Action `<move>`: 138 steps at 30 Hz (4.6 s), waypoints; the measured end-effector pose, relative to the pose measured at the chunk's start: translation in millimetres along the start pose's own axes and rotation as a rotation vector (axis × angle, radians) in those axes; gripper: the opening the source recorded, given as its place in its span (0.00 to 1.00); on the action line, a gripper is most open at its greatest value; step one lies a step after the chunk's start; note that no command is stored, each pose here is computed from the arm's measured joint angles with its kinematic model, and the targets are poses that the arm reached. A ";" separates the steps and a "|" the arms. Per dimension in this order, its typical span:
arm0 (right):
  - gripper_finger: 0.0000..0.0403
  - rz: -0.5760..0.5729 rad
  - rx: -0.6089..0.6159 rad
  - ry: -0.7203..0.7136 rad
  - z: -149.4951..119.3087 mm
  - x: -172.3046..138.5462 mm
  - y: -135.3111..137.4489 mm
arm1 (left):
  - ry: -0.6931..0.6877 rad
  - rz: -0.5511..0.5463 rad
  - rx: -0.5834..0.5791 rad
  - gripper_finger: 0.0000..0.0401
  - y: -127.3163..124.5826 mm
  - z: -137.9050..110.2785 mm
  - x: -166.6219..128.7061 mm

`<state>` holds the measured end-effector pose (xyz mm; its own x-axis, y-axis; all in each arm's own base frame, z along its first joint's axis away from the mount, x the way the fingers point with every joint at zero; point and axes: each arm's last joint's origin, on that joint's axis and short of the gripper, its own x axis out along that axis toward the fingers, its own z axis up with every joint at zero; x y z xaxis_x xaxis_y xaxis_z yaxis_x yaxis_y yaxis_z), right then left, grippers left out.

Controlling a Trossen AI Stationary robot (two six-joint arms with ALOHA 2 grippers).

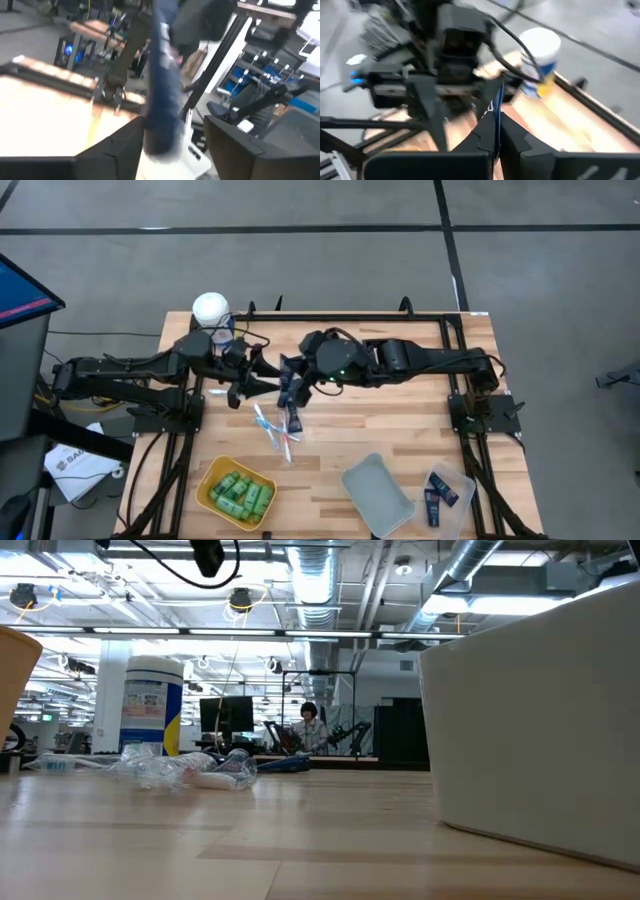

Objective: Pick & Place Travel size toiletries
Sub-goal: Put the blue shave cream into the transparent bin

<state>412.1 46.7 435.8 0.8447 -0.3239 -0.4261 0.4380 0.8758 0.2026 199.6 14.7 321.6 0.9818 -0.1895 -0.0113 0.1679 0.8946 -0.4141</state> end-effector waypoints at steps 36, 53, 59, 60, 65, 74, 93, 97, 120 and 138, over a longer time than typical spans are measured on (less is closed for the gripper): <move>0.00 -0.864 0.542 1.017 -295.4 -177.8 78.1 | 0.078 0.121 -0.033 0.56 7.2 -10.1 -0.9; 0.05 -1.022 0.454 1.013 -328.2 -169.5 55.9 | 0.096 0.207 -0.021 0.59 15.6 -16.2 8.5; 0.25 -1.016 0.453 1.015 -328.9 -170.2 56.4 | 0.189 0.265 -0.001 0.64 29.7 -31.7 24.6; 0.29 -1.015 0.453 1.014 -328.8 -170.2 56.4 | 0.207 0.276 0.006 0.64 33.5 -34.7 28.0; 0.51 -1.005 0.458 1.019 -326.6 -171.0 58.3 | 0.284 0.358 0.033 0.66 55.9 -46.8 41.0; 0.64 -1.001 0.462 1.020 -325.8 -170.7 58.9 | 0.498 0.627 0.131 0.66 107.4 -42.2 69.2; 0.64 -0.904 0.456 1.072 -328.5 -168.4 65.1 | 0.739 0.793 0.087 0.67 195.9 -65.2 98.2; 0.64 -0.870 0.451 1.090 -329.2 -167.5 67.1 | 0.786 0.808 0.071 0.67 205.9 -77.6 104.6; 0.64 -0.789 0.495 1.123 -331.6 -164.9 74.9 | 0.874 0.847 -0.012 0.56 228.2 -117.1 117.1; 0.64 -0.642 0.525 0.904 -305.0 -159.7 85.2 | 0.718 0.683 -0.088 0.23 189.5 -70.1 113.9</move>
<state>220.7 282.2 252.2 0.0046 -0.0956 -0.9954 0.9435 0.3303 -0.0274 337.0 134.2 178.1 0.5742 0.1287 -0.8086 -0.4491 0.8752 -0.1796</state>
